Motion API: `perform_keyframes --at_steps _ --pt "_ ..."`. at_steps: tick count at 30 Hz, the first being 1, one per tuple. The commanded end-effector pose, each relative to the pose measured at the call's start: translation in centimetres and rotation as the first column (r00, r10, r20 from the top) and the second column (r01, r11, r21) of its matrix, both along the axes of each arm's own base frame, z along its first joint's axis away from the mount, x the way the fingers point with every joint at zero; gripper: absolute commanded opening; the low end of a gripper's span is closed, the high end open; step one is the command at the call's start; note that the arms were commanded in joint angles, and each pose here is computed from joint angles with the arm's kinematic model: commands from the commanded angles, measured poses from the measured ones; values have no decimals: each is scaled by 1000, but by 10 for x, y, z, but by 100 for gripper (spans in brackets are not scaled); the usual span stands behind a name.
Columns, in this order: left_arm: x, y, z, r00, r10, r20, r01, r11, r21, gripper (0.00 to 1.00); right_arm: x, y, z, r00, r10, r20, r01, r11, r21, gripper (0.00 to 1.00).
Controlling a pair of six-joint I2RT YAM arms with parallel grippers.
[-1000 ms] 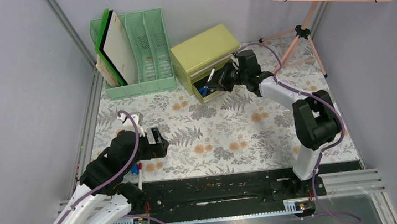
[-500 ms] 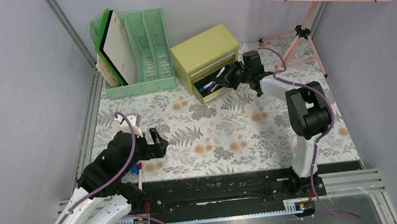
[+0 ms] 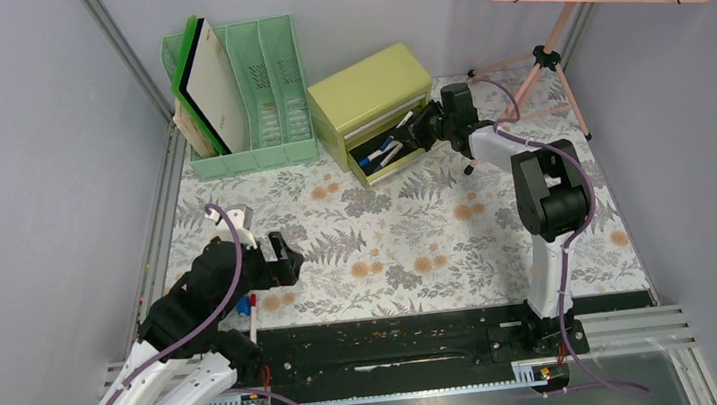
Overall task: Organize the desk
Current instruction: Place the stationery in the drawer.
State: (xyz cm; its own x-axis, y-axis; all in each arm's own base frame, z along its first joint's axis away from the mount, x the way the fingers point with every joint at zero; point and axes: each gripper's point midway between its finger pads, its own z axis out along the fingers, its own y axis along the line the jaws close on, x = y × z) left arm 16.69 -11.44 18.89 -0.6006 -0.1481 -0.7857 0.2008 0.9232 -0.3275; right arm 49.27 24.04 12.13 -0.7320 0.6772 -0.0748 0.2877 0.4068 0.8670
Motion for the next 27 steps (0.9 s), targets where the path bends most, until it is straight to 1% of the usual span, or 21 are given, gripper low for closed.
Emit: perform_keyframes --at_steps 1,2,3,5,7,9,11,14,22,27 --pt "6 -5 15 999 0 46 2 999 -39 99 14 -5 11 999 -21 39 22 999 -35 13" --pt "6 -5 14 999 0 44 2 999 -36 99 14 -5 11 999 -20 35 21 999 -33 19" --pt "6 -5 13 999 0 43 1 999 -36 99 14 -4 11 999 -16 32 17 999 -27 32" --pt "6 -5 13 999 -1 43 2 999 -37 99 12 -4 14 999 -10 38 11 1000 -27 48" --pt "6 -5 14 999 -1 43 3 999 -37 99 10 -6 16 999 -10 48 12 999 -47 61" --pt "6 -6 13 999 -2 42 4 999 -37 99 7 -8 17 998 -3 55 6 998 -68 69" --pt "6 -5 14 999 0 43 2 999 -37 99 2 -10 20 998 7 66 -2 997 -81 74" --pt "6 -5 14 999 -2 44 3 999 -37 99 -6 -13 23 997 24 74 -16 995 -102 78" --pt "6 -6 13 999 -6 38 7 999 -36 99 -36 -21 38 991 66 116 -52 991 -123 82" --pt "7 -7 12 999 -8 34 9 999 -33 99 -62 -22 42 986 100 131 -85 990 -114 82"
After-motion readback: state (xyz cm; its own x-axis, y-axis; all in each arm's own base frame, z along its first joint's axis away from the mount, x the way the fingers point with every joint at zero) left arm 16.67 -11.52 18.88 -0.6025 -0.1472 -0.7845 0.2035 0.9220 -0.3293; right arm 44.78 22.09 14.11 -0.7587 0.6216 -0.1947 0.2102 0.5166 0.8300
